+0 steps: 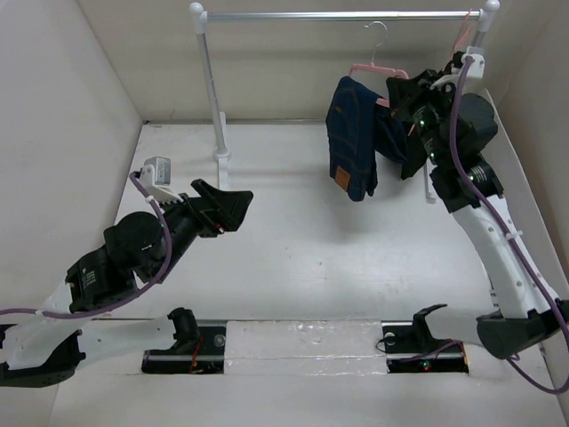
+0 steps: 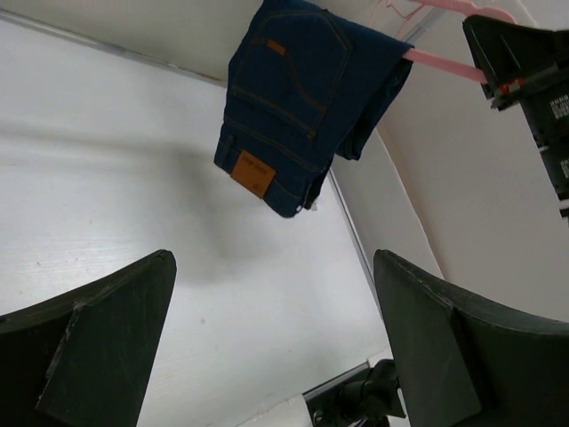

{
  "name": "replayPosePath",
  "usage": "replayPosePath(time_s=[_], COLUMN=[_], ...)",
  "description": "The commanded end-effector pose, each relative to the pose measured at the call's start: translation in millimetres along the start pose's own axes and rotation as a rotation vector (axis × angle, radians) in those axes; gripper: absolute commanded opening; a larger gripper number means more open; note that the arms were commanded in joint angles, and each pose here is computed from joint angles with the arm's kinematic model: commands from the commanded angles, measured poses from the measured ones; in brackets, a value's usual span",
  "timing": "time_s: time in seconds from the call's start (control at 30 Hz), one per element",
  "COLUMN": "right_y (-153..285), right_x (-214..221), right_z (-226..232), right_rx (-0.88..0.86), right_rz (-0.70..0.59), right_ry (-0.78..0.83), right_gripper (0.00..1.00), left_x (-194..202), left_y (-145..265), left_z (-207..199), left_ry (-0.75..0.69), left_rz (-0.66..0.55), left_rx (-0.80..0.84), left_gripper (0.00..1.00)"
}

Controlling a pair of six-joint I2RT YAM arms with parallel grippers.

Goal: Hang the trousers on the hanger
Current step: Place the hanger at the clothesline.

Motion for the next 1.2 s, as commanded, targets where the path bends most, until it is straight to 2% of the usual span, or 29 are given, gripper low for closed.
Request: replayPosePath(time_s=[0.0,0.17,0.33,0.47,0.7,0.97,1.17], right_y=[39.5,32.1,4.6,-9.5,-14.1,-25.7,-5.3], right_x=[-70.5,-92.6,-96.5,-88.7,-75.4,-75.5,-85.0], right_z=[21.1,16.7,14.9,14.8,4.0,6.6,13.7], right_rx=[-0.059,0.003,0.071,0.128,0.279,0.297,0.264], right_rz=[-0.285,-0.330,-0.306,-0.198,-0.164,-0.189,-0.219], right_ry=[-0.012,0.048,0.100,0.172,0.207,0.216,0.250], right_gripper=[0.00,0.00,0.00,0.00,0.00,0.00,0.00], left_x=[-20.9,-21.7,-18.2,-17.0,-18.5,-10.8,-12.9], left_y=[1.5,-1.3,2.0,5.0,6.7,2.7,2.5], left_z=[-18.0,-27.9,-22.7,-17.4,-16.1,-16.0,-16.0], left_ry=[0.007,-0.024,-0.009,-0.003,-0.008,-0.018,-0.022], left_rz=[-0.066,-0.045,-0.028,-0.022,-0.021,0.012,-0.001], left_rx=[0.057,0.098,0.097,0.082,0.071,0.068,0.062], left_gripper=[0.90,0.90,0.90,0.90,0.90,0.90,0.90])
Point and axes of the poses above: each gripper's point midway between its finger pads, its own y axis back along the fingers, its own z axis along the line the jaws close on, x = y × z, the point moved 9 cm from there along y, back along the fingers, and after that the axes turned 8 degrees about y, right-handed, at the moved point
